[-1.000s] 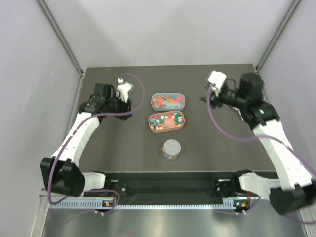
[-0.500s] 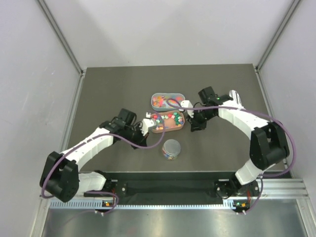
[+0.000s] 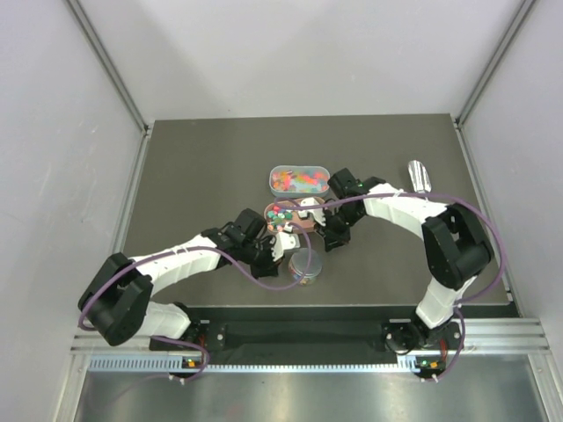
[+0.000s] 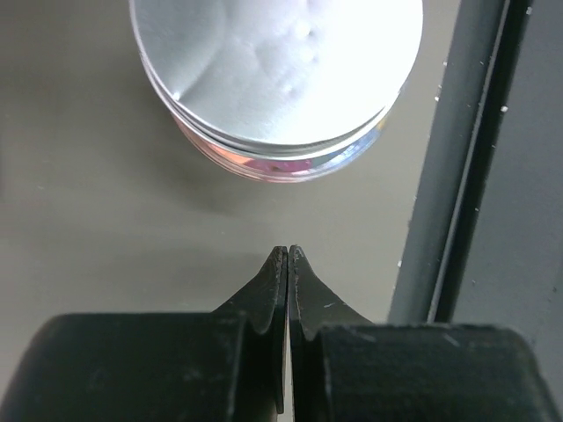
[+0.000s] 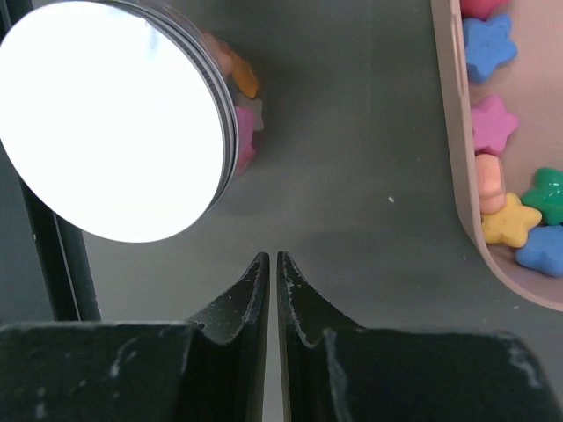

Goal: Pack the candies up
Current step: Close the bottle lid on the packing bottle.

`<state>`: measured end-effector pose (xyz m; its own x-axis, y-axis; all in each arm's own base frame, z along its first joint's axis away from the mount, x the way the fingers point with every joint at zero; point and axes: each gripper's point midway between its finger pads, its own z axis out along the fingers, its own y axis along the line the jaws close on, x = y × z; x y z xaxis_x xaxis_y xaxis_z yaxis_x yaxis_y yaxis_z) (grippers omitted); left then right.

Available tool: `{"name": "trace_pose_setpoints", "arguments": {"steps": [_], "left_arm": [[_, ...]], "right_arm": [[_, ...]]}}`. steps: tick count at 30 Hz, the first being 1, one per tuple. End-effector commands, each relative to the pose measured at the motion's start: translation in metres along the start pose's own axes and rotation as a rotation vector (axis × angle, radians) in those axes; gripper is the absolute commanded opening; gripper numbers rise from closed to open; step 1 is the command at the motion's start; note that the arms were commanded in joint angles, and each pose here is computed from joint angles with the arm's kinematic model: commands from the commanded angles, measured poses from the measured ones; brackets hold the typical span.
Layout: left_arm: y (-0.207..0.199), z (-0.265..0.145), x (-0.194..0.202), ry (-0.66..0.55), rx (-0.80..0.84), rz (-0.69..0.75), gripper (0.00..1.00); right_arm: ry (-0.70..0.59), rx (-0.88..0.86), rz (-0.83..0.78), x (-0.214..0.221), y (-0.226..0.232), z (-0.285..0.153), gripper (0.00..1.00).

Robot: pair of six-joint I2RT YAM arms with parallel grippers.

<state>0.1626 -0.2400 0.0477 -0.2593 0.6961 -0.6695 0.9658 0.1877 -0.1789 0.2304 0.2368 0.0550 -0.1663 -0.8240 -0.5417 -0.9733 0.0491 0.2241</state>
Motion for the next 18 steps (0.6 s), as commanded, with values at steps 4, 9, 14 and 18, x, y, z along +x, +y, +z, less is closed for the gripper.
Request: {"name": "trace_pose_setpoints", "arguments": {"steps": [4, 9, 14, 18], "left_arm": [[0.005, 0.001, -0.016, -0.064, -0.034, 0.064, 0.00], [0.003, -0.001, -0.013, -0.059, -0.035, 0.069, 0.00], [0.003, -0.003, -0.010, -0.054, -0.047, 0.077, 0.00], [0.002, -0.004, -0.008, -0.055, -0.047, 0.082, 0.00]], "right_arm": [[-0.086, -0.034, -0.044, -0.033, 0.007, 0.006, 0.08], [-0.096, -0.073, -0.106, -0.050, 0.024, 0.008, 0.07], [-0.106, -0.079, -0.130, -0.061, 0.039, 0.002, 0.07], [-0.092, -0.065, -0.124, -0.059, 0.041, 0.000, 0.07]]}}
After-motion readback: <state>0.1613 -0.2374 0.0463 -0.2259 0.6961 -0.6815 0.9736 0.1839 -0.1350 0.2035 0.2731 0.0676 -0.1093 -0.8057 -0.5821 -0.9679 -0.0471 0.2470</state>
